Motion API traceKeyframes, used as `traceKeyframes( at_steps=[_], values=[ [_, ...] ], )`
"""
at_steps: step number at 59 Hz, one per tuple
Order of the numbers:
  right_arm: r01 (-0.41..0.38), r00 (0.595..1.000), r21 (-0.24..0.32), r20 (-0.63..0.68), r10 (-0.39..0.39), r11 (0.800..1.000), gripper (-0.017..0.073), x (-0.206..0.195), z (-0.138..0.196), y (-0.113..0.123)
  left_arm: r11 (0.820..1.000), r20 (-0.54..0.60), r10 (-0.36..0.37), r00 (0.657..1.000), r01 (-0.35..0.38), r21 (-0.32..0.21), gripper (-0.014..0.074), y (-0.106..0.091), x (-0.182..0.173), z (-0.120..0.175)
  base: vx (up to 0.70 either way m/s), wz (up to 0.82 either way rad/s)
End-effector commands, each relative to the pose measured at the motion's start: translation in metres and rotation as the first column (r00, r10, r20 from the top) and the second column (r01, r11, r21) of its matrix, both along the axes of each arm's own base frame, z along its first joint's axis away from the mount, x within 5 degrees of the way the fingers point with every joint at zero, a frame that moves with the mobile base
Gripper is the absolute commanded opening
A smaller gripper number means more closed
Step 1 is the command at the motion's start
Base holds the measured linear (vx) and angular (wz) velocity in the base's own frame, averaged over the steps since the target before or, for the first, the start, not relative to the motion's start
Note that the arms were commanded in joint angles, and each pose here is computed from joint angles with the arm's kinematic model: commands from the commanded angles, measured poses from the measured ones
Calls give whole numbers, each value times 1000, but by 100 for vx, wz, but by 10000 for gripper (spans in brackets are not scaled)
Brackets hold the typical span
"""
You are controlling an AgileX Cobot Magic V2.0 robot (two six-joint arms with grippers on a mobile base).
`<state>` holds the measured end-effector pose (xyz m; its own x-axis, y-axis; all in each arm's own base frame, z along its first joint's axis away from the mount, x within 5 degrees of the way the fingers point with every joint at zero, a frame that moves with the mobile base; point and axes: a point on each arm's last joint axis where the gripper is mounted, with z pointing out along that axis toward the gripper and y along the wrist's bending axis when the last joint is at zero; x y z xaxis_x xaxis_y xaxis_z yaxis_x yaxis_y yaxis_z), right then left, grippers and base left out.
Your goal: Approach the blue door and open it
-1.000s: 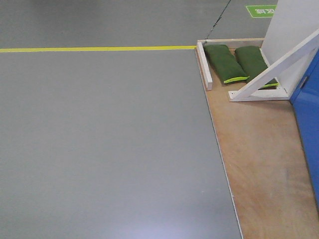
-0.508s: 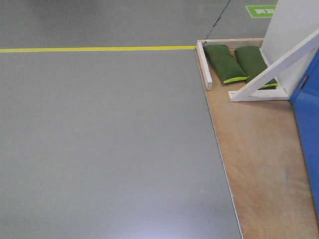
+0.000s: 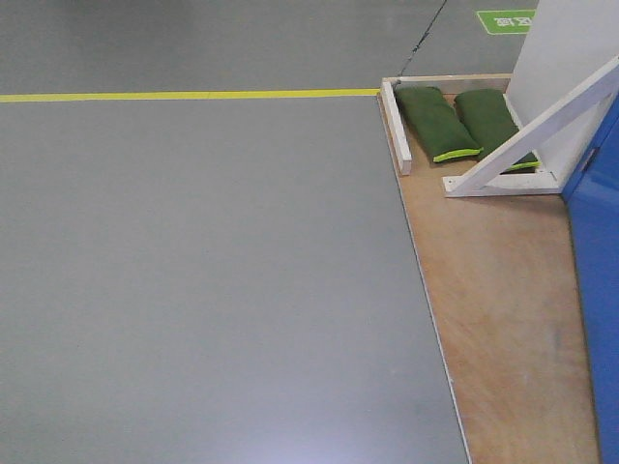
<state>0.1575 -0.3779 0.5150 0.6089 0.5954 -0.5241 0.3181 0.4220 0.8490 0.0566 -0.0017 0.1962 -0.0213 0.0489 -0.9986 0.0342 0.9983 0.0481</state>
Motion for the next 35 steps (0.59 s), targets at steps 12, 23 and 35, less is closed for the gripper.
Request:
traceKeyframes(
  at_steps=[12, 23, 35],
  values=[
    [-383, 922, -41, 37, 384, 923, -1, 10, 52, 89, 1000, 124, -5, 992, 6, -12, 73, 0, -3, 18, 0, 0],
    [-492, 869, -57, 28, 494, 868, -1, 25, 61, 119, 1000, 124, -5, 992, 6, -12, 73, 0, -3, 18, 0, 0],
    [-548, 827, -109, 77, 556, 830, -1, 58, 72, 150, 1000, 124, -5, 992, 6, -12, 73, 0, -3, 18, 0, 0]
  ],
)
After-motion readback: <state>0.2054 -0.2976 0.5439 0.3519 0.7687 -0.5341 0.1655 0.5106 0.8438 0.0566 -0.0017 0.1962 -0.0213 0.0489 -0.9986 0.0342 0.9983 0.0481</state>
